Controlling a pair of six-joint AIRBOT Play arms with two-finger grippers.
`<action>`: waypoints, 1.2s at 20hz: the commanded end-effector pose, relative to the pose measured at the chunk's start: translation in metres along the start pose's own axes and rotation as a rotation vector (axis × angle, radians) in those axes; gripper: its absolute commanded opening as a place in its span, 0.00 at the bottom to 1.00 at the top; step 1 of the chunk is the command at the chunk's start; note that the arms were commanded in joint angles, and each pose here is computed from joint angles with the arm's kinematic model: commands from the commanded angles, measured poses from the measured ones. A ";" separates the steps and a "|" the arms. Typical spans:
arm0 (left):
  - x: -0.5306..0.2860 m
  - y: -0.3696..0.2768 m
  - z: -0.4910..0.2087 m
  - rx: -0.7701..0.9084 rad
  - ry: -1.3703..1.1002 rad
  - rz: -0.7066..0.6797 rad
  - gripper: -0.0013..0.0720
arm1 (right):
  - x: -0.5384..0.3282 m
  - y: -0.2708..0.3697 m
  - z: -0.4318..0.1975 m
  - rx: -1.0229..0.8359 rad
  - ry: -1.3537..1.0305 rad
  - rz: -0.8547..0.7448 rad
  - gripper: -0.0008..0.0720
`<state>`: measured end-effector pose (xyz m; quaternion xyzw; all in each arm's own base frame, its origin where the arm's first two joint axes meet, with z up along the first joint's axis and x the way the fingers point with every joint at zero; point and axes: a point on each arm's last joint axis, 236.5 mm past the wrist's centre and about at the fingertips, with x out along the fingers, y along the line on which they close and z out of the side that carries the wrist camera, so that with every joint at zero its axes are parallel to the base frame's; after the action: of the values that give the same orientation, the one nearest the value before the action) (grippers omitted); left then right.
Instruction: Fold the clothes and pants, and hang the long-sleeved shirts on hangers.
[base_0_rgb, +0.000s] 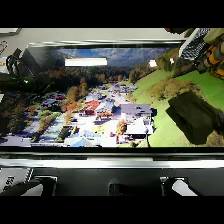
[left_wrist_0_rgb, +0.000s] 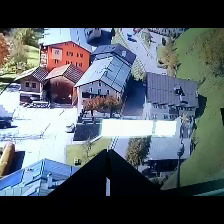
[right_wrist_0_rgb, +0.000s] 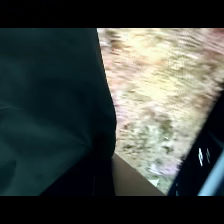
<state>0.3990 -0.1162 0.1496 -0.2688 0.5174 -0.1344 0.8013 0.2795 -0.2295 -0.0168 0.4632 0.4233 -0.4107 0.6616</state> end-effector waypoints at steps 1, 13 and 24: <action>0.000 0.001 0.000 -0.002 0.000 0.001 0.04 | -0.004 -0.057 -0.019 0.108 -0.046 -0.112 0.06; 0.000 0.000 0.000 -0.006 0.000 -0.001 0.04 | -0.021 -0.134 -0.086 0.170 0.179 -0.448 0.06; 0.000 -0.001 0.008 -0.006 -0.032 -0.007 0.04 | -0.075 -0.124 -0.098 0.110 0.152 -0.366 0.91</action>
<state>0.4017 -0.1161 0.1511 -0.2723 0.5123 -0.1332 0.8035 0.1179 -0.1515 -0.0310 0.4464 0.5575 -0.5177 0.4710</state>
